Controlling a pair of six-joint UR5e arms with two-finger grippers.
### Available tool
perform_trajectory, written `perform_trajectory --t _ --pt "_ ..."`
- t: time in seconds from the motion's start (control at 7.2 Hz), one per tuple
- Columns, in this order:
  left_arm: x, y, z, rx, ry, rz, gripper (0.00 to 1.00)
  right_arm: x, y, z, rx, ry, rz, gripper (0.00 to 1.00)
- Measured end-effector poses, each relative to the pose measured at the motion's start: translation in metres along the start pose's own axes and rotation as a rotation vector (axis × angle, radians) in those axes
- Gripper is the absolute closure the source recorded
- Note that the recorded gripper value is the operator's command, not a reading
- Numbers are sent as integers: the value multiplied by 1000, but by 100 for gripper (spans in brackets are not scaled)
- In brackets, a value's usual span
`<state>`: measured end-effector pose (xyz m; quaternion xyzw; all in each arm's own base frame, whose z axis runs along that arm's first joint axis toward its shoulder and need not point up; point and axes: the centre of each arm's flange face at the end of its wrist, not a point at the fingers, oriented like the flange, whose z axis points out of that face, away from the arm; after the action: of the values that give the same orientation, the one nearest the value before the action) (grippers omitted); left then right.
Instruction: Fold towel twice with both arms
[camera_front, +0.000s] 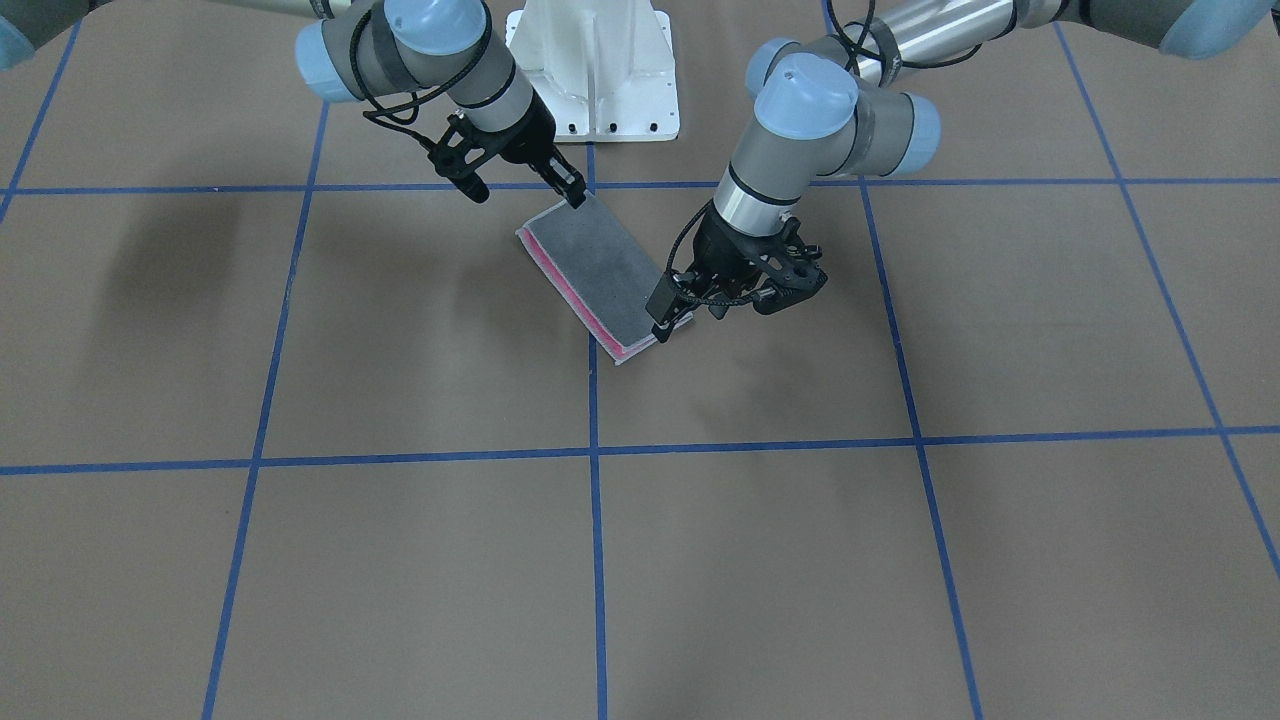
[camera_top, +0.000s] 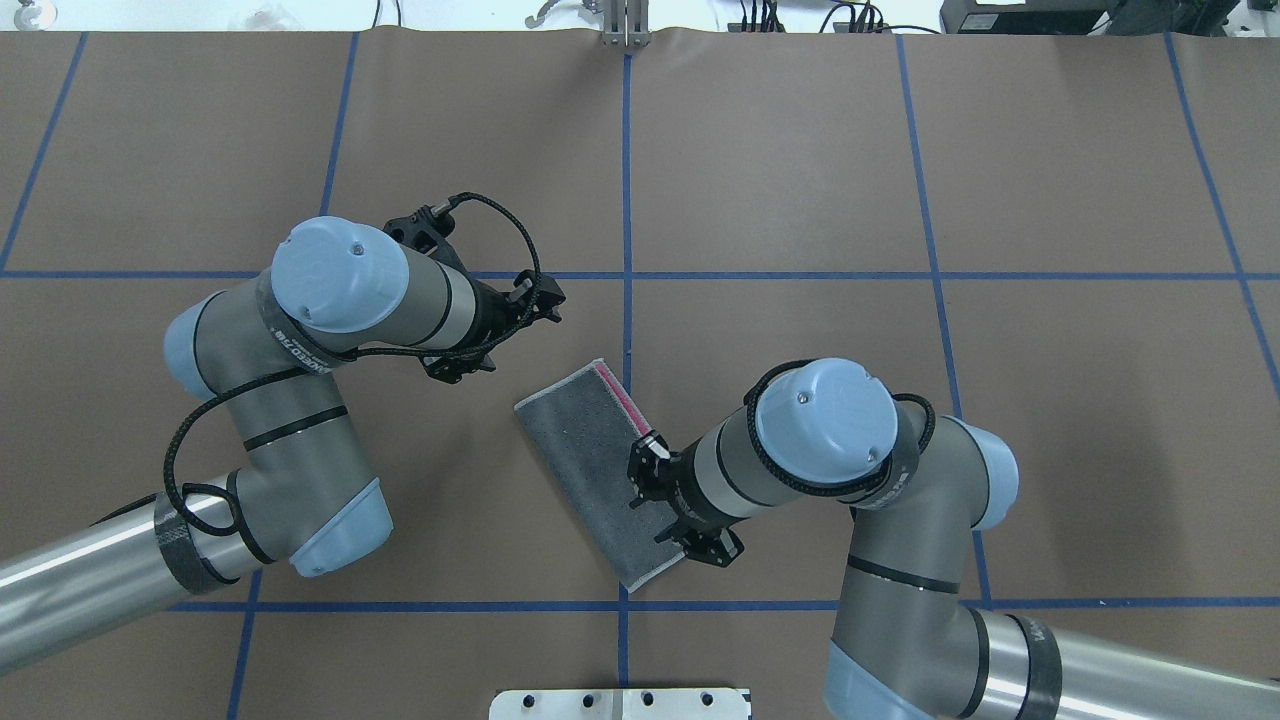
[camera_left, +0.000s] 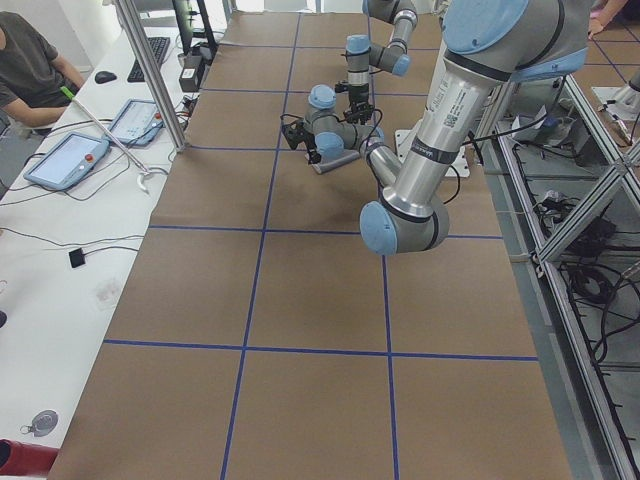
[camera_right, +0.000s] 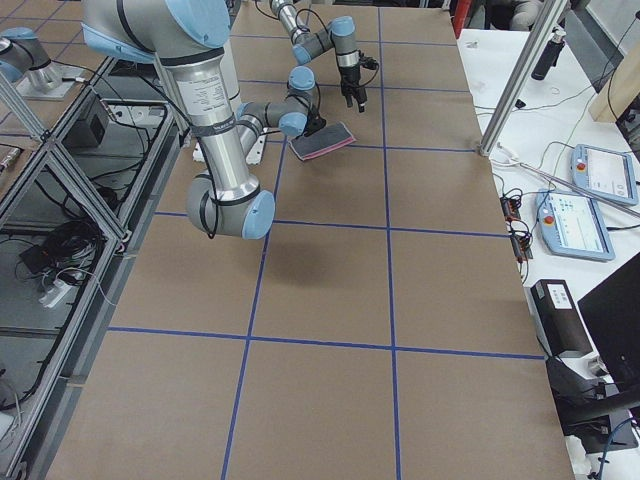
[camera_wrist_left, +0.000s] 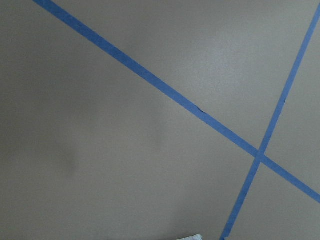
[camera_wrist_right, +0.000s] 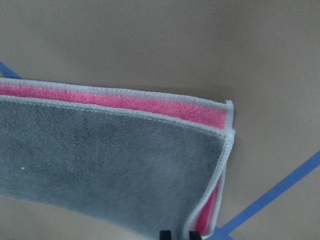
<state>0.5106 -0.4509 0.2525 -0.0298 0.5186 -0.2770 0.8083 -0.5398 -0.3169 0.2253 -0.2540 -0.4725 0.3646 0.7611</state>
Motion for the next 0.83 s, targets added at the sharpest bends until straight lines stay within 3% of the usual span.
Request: perform_trajectory --t 0.28,0.83 --pt "-10 7 9 -11 -22 11 29 -25 -40 -29 29 -36 -4 0" --pt "-27 30 20 -41 -49 37 37 -42 -71 -48 59 -58 -6 0"
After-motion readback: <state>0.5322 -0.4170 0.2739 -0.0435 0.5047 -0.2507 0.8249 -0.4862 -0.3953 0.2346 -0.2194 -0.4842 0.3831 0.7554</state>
